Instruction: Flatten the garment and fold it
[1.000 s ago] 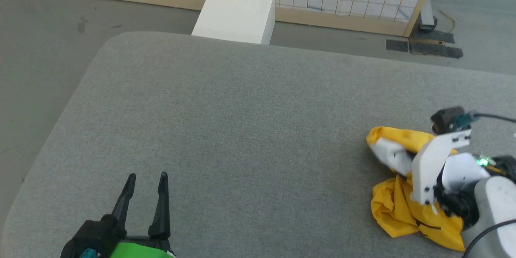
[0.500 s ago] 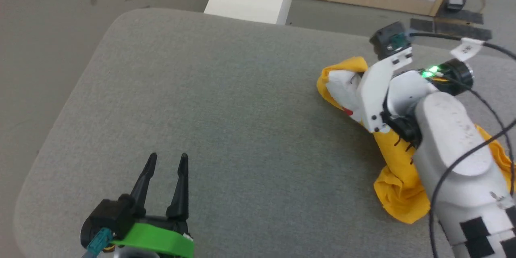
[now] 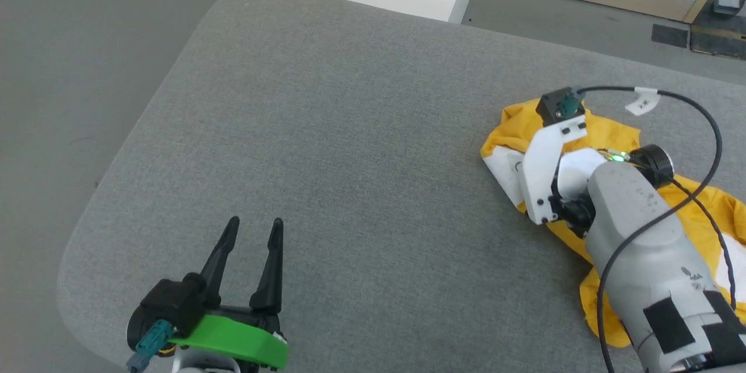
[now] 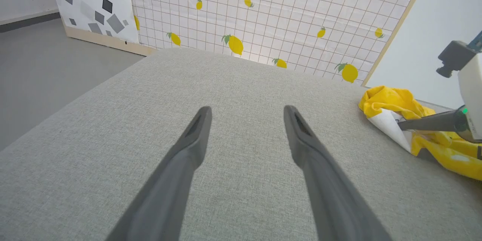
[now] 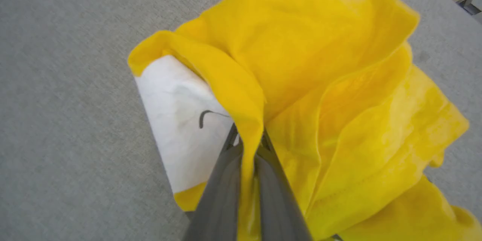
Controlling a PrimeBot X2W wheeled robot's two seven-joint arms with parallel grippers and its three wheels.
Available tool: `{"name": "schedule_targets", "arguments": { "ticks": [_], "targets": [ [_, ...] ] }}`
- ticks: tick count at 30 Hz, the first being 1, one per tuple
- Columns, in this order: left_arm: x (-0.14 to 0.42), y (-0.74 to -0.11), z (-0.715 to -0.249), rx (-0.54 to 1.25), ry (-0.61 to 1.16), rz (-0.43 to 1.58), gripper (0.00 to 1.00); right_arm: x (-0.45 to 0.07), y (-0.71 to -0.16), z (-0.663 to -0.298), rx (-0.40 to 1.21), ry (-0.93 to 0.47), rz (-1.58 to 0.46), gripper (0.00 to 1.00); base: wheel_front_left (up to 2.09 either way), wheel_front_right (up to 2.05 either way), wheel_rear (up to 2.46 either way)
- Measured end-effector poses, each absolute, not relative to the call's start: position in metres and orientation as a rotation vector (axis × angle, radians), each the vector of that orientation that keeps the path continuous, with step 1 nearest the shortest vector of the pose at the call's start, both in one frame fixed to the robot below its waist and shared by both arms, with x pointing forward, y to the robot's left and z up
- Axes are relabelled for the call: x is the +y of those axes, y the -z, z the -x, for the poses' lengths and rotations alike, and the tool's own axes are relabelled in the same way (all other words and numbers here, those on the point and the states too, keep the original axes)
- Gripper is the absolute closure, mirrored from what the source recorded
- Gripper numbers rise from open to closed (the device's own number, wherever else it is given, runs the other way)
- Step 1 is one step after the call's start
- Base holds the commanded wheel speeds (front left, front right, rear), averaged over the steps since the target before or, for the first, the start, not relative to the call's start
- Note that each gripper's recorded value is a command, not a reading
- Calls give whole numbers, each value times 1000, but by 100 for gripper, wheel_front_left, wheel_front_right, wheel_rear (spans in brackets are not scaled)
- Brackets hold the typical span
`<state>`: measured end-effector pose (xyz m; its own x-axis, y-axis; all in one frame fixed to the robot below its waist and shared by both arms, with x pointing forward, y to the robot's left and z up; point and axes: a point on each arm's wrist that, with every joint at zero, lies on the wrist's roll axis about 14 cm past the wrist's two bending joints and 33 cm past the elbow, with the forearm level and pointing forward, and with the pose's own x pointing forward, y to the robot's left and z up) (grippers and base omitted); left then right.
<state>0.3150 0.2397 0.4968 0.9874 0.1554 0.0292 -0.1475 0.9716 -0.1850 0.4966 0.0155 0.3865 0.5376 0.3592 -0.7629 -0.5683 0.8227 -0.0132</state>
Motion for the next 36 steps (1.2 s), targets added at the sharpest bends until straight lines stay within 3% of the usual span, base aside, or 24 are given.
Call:
{"name": "schedule_targets", "arguments": {
  "ticks": [8,10,14,18,26,36],
  "targets": [
    [237,-500,-308,-59,-141,183,0,27,-456,-519,644,-559,93,0,0,0,0],
    [235,-501,-302,-66,-138,182,0,14,-501,-533,477,-532,37,0,0,0,0],
    [230,-502,-297,-74,-125,182,0,-43,-536,-540,281,-426,9,0,0,0,0],
    [225,-508,-296,-93,-103,182,0,-101,-537,-511,163,-312,-23,0,0,0,0],
    [202,-519,-308,-127,-20,181,0,-177,-514,-408,48,-76,-36,0,0,0,0],
    [196,-516,-310,-113,-3,185,0,-207,-489,-335,3,9,-105,0,0,0,0]
  ]
}}
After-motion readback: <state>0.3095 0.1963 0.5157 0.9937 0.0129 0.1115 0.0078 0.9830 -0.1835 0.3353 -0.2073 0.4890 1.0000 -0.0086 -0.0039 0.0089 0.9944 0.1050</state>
